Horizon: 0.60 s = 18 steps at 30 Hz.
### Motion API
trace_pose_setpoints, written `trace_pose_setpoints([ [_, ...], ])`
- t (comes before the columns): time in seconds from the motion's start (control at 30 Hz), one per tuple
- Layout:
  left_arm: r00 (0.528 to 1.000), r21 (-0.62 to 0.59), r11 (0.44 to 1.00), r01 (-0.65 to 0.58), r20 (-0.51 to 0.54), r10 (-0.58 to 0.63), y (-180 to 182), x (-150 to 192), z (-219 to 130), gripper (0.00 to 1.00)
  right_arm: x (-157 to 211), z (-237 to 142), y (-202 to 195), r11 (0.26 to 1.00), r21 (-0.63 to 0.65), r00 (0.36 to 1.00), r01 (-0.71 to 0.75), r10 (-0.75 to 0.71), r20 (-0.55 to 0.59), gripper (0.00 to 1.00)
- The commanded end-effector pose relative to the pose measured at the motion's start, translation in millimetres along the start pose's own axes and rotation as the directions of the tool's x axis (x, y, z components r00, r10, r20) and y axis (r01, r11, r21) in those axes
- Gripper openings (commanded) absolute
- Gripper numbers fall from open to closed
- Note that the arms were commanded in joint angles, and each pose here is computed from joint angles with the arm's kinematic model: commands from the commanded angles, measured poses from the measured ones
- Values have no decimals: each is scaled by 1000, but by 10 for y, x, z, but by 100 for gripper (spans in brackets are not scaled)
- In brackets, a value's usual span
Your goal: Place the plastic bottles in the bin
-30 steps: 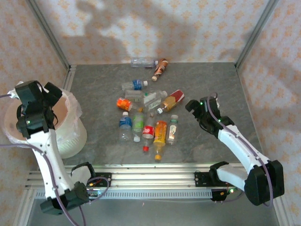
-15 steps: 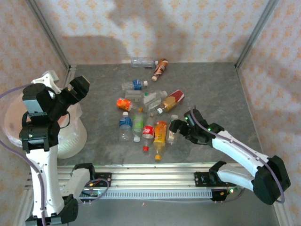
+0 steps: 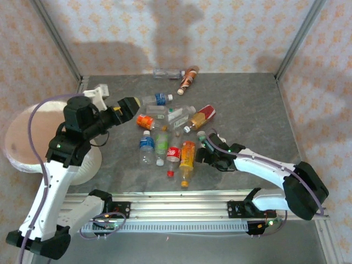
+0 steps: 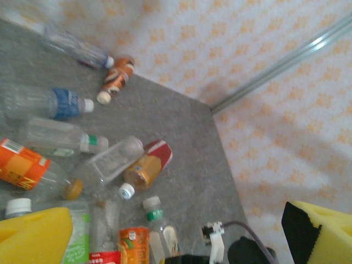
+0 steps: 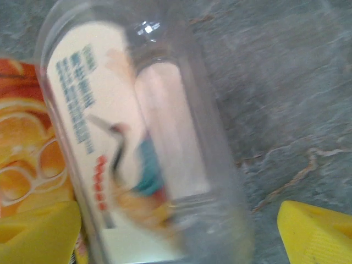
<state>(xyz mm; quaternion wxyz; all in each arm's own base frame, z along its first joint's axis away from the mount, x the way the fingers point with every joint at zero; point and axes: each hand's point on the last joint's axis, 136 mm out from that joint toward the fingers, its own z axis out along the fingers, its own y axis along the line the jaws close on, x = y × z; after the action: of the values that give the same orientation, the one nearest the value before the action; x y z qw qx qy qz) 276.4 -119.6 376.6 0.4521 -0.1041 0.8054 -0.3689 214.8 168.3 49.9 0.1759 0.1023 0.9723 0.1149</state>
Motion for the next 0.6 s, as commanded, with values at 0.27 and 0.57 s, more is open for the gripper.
trace_pose_setpoints([
  [0.27,988,26,990,-138,-68,140,-353,189,507,100,-220,-92,-75,958,71,952,278,-285,111,95],
  [0.57,992,-23,994,-107,-68,105,-185,307,640,100,-158,119,-25,916,90,920,391,-392,-1,81],
])
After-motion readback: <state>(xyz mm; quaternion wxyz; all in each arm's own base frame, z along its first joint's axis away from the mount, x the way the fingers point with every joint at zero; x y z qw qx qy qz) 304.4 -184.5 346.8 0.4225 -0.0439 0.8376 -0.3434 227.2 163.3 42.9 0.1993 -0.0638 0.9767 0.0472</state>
